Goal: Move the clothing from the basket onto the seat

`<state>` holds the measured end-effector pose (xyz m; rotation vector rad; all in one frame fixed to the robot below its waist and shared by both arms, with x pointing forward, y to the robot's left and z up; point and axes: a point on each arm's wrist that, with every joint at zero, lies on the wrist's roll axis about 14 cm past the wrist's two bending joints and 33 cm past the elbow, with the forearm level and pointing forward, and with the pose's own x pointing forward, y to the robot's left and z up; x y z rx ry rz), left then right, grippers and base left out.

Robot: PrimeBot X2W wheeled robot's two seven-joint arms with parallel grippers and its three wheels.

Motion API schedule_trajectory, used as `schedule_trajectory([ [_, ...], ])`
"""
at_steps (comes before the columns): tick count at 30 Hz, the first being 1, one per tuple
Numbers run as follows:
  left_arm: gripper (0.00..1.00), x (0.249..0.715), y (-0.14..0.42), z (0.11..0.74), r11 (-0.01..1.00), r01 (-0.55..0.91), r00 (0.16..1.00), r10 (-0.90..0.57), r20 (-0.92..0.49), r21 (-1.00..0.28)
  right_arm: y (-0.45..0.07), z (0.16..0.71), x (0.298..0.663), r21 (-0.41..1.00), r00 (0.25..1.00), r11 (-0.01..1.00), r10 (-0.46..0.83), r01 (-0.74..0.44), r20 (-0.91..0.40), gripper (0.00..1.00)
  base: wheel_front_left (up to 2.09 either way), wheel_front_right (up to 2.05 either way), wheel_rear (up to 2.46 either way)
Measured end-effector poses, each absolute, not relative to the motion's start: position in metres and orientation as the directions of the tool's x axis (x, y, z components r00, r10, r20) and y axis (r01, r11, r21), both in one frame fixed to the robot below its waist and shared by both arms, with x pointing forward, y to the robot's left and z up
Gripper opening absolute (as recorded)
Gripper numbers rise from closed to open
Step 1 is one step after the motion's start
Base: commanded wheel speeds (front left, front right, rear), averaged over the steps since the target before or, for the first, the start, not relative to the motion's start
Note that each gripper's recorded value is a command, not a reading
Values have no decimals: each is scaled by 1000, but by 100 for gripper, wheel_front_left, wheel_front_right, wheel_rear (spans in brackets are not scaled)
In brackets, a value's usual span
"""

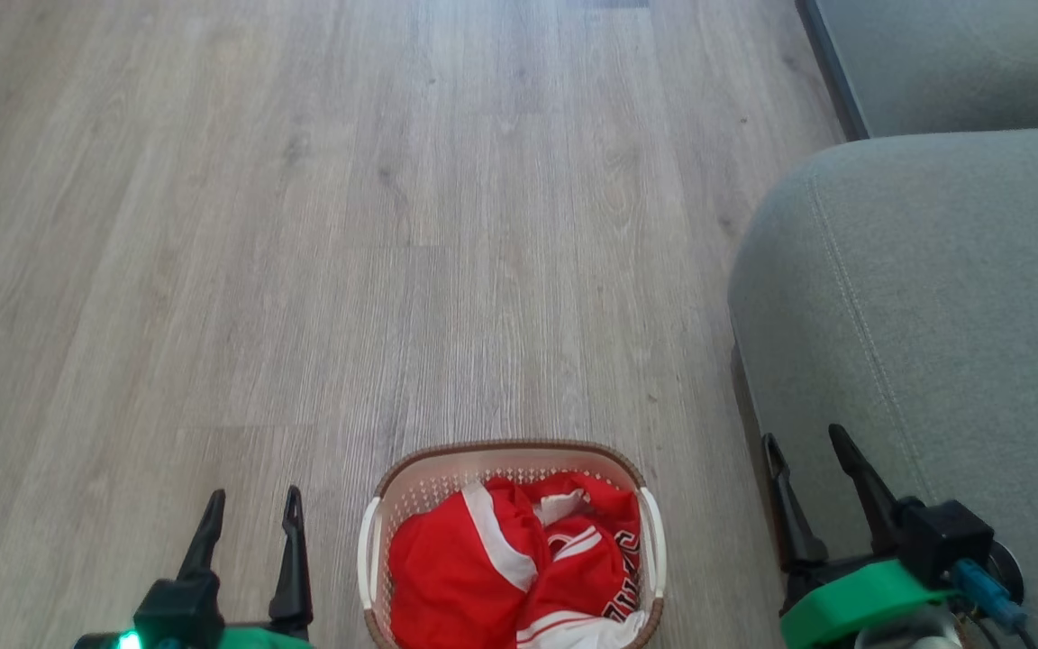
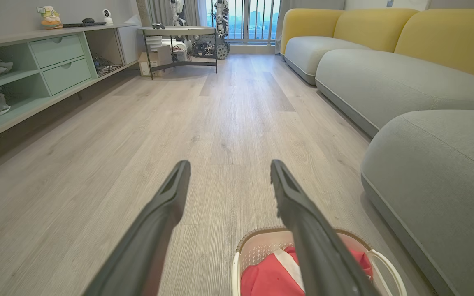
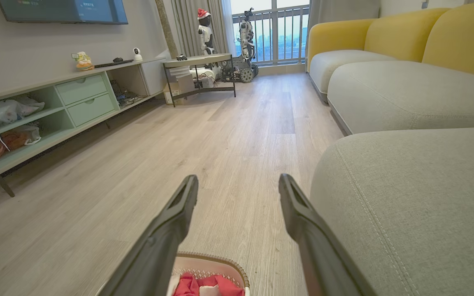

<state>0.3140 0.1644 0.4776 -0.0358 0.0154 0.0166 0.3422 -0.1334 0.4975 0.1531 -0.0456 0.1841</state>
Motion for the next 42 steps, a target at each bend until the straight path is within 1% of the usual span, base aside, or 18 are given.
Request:
schedule_trajectory([
  [9, 100, 320, 147, 463, 998, 43, 997, -45, -67, -45, -139, 486, 349, 136, 986, 977, 164, -166, 21, 100, 0, 0, 0],
  [13, 100, 337, 126, 455, 992, 122, 988, -125, -89, -43, -143, 481, 359, 120, 988, 980, 156, -156, 5, 100, 0, 0, 0],
  [17, 100, 355, 102, 438, 977, 209, 967, -213, -138, -42, -146, 481, 380, 84, 988, 985, 153, -153, 11, 100, 0, 0, 0],
  [22, 100, 381, 75, 409, 951, 308, 926, -309, -216, -40, -152, 483, 416, 55, 990, 989, 138, -140, 39, 100, 0, 0, 0],
  [27, 100, 401, 49, 361, 907, 420, 850, -407, -334, -36, -161, 473, 452, 33, 993, 993, 111, -113, 45, 100, 0, 0, 0],
  [33, 100, 414, 24, 303, 839, 543, 737, -502, -453, -46, -169, 441, 478, 23, 996, 995, 93, -93, 1, 100, 0, 0, 0],
  [38, 100, 405, 11, 250, 774, 629, 616, -552, -562, -71, -170, 412, 492, 23, 995, 995, 93, -92, -39, 100, 0, 0, 0],
  [42, 100, 393, 8, 213, 740, 666, 528, -560, -639, -99, -172, 392, 497, 35, 994, 996, 88, -86, -71, 100, 0, 0, 0],
])
